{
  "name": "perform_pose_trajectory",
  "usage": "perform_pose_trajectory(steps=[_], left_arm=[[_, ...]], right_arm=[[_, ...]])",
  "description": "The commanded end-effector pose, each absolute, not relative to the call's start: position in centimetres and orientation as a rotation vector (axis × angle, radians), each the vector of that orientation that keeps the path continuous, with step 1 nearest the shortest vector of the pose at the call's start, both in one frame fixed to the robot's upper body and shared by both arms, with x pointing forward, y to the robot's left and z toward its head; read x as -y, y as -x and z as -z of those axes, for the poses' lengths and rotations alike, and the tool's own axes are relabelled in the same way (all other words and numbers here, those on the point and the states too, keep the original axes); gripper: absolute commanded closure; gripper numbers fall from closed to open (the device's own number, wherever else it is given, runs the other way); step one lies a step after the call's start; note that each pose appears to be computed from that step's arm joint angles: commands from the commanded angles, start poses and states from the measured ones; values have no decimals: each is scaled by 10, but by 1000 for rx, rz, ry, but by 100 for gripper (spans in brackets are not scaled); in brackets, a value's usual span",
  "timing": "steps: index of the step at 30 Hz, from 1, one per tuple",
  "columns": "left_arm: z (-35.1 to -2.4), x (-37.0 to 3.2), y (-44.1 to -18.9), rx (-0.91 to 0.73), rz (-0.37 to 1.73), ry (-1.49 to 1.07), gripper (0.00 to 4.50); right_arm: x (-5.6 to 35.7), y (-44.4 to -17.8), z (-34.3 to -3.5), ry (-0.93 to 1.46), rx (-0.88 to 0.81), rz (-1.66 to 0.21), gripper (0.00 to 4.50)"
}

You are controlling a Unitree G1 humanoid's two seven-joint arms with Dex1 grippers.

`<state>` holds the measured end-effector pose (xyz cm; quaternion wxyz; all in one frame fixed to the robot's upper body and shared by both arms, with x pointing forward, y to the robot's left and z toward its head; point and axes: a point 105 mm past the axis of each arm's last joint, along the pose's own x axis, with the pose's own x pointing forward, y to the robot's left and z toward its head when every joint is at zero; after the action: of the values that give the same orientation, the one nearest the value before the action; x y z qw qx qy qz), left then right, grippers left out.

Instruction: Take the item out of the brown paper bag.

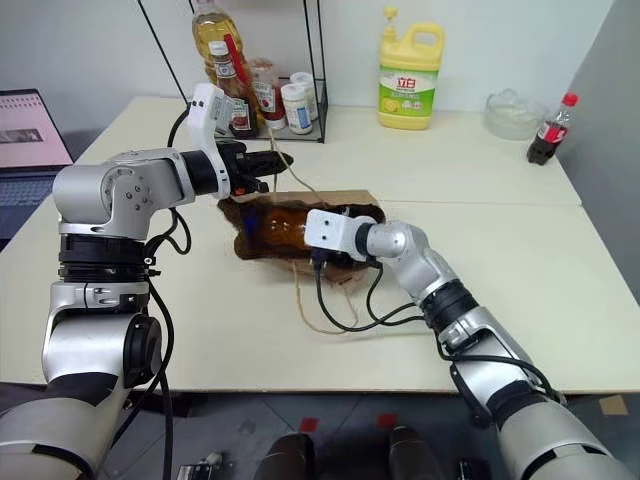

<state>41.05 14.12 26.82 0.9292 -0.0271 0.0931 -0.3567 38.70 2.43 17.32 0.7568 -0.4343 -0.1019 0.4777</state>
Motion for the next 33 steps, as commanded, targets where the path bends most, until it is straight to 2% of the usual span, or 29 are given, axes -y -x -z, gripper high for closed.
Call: perform_pose_trajectory(steps=[1,10,15,24,28,33], left_arm=[[-283,-144,-413,-126,711,30,450],[-282,-146,-419,-126,697,26,450],[-280,-147,-420,-132,694,24,450],[-277,-148,-423,-140,680,48,450],[-273,-148,-423,-147,678,49,450],[-268,-150,-421,-156,675,43,450]], right_arm=[[-35,-364,-215,885,426,-1079,124],[-18,-351,-214,936,527,-1110,124],[-2,-340,-227,860,627,-1096,124],[18,-303,-252,768,826,-1108,124],[33,-295,-274,711,914,-1019,124],[76,-318,-304,623,835,-728,124]])
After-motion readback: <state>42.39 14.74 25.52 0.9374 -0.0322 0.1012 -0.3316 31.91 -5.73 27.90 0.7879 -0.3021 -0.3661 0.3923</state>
